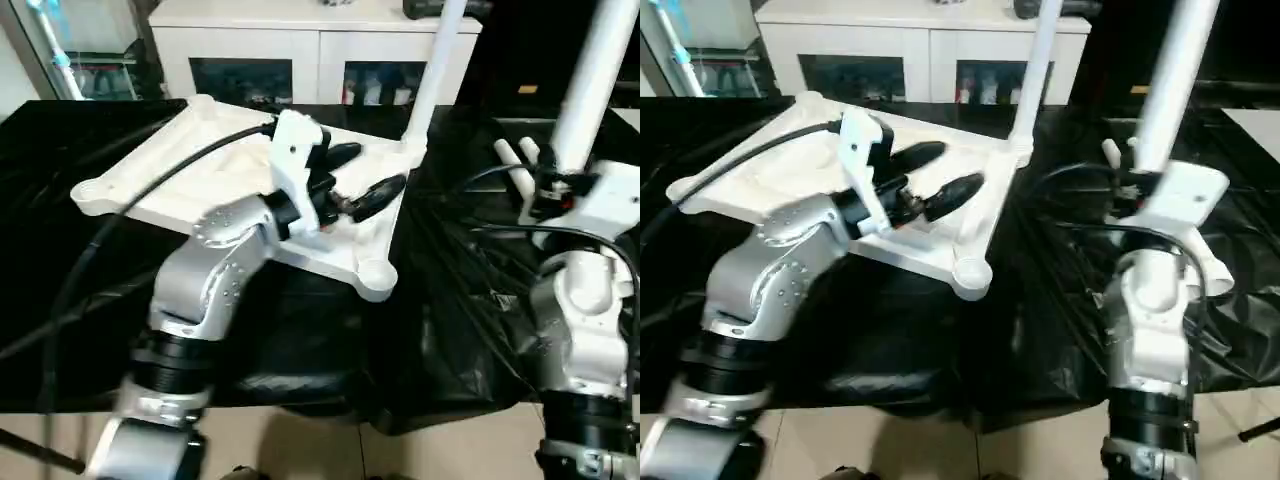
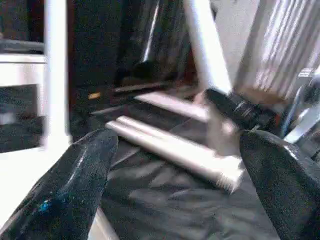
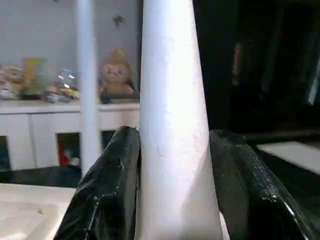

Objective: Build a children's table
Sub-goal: Pick table leg

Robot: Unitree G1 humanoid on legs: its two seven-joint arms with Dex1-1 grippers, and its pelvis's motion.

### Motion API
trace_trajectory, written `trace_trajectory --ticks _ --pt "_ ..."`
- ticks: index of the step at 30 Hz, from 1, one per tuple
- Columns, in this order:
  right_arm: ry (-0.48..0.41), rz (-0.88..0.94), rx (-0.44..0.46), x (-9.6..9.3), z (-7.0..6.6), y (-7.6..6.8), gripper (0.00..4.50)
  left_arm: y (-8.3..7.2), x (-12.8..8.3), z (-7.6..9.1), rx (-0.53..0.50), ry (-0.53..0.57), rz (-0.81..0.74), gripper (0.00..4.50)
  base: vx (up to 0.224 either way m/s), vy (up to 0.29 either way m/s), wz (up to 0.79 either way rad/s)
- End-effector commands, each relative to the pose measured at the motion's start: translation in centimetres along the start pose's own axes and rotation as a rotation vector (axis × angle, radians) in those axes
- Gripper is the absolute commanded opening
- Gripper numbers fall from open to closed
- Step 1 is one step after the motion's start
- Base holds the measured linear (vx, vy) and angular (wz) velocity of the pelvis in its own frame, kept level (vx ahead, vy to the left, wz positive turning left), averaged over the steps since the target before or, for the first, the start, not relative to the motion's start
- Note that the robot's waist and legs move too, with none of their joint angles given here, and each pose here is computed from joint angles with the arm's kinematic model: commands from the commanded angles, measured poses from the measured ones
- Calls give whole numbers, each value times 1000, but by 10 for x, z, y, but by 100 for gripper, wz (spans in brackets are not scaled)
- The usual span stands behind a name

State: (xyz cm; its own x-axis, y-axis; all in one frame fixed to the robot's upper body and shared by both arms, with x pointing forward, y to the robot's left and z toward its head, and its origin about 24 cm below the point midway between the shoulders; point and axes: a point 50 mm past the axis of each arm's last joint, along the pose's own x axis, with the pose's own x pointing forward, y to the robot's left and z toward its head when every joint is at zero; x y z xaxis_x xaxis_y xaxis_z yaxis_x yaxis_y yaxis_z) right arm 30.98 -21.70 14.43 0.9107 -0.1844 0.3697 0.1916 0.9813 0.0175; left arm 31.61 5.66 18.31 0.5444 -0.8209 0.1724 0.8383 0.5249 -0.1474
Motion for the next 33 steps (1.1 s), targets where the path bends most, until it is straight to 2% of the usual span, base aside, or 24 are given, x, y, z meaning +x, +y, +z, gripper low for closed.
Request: trace_trajectory --ticks 1,5,6,11,18,22,27,29,32,33 --pt "-83 108 -57 -1 13 12 180 -3 6 13 -80 -45 -30 450 0 0 0" --pt "-72 358 -91 -7 11 41 180 -4 16 21 -220 -76 -63 450 0 0 0" --pt "-72 361 -91 -8 11 42 180 -4 16 21 -221 -76 -63 450 0 0 0" --pt "-61 545 -123 -19 7 63 179 4 21 23 -247 -66 -10 450 0 0 0" --pt "-72 630 -128 -31 6 81 179 21 23 16 -266 -42 167 450 0 0 0" --pt "-51 686 -145 -37 2 89 179 17 24 24 -330 -99 123 450 0 0 0" --pt "-48 711 -149 -39 1 94 179 15 25 22 -319 -83 111 450 0 0 0" --pt "-48 714 -149 -39 1 95 179 16 25 21 -322 -77 124 414 0 0 0" --pt "-49 719 -152 -40 1 97 179 19 25 19 -336 -71 156 407 0 0 0" --pt "-49 721 -154 -40 1 97 179 20 25 18 -339 -69 154 390 0 0 0"
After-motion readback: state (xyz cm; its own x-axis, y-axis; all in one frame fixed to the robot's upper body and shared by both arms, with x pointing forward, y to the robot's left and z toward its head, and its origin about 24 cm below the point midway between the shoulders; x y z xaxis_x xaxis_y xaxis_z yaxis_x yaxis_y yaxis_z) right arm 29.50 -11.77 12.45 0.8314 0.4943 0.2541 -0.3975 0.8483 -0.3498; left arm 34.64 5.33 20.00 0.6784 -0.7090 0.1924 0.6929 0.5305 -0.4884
